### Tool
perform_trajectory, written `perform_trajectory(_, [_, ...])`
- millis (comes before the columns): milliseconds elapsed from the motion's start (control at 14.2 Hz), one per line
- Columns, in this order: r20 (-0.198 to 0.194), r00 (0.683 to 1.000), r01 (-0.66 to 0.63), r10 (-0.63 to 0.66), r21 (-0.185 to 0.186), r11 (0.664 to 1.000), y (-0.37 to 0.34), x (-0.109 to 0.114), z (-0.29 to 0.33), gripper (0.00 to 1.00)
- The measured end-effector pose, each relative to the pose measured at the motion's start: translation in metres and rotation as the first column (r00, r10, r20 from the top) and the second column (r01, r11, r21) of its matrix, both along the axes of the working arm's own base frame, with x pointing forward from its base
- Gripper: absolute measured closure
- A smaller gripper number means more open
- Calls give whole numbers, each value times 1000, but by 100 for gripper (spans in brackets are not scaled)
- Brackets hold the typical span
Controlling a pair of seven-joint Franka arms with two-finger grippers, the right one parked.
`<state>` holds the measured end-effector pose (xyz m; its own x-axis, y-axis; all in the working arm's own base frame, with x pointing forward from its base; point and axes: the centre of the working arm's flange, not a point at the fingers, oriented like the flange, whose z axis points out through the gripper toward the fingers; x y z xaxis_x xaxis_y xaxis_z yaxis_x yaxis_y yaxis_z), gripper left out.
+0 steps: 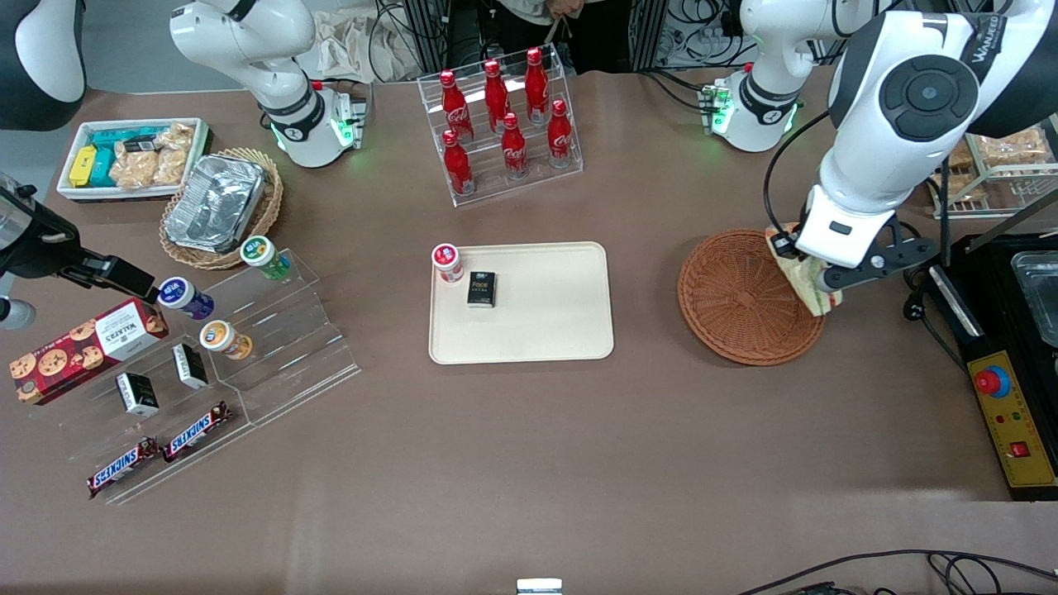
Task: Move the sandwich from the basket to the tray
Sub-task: 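Lift the sandwich out of the basket with the left gripper, then carry the sandwich over the cream tray with the left gripper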
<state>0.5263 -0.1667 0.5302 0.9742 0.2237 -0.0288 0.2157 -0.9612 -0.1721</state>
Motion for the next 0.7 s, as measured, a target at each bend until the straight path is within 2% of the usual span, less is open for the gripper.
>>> perform_trajectory(141, [-10,997,80,-80,-8,997,-21,-3,-1,84])
perform_trajectory(422, [-62,973,222,-224,-27,975,-85,-18,-29,84])
perform_trajectory(703, [-39,934,349,-354,-93,932,-157,-27,-72,84])
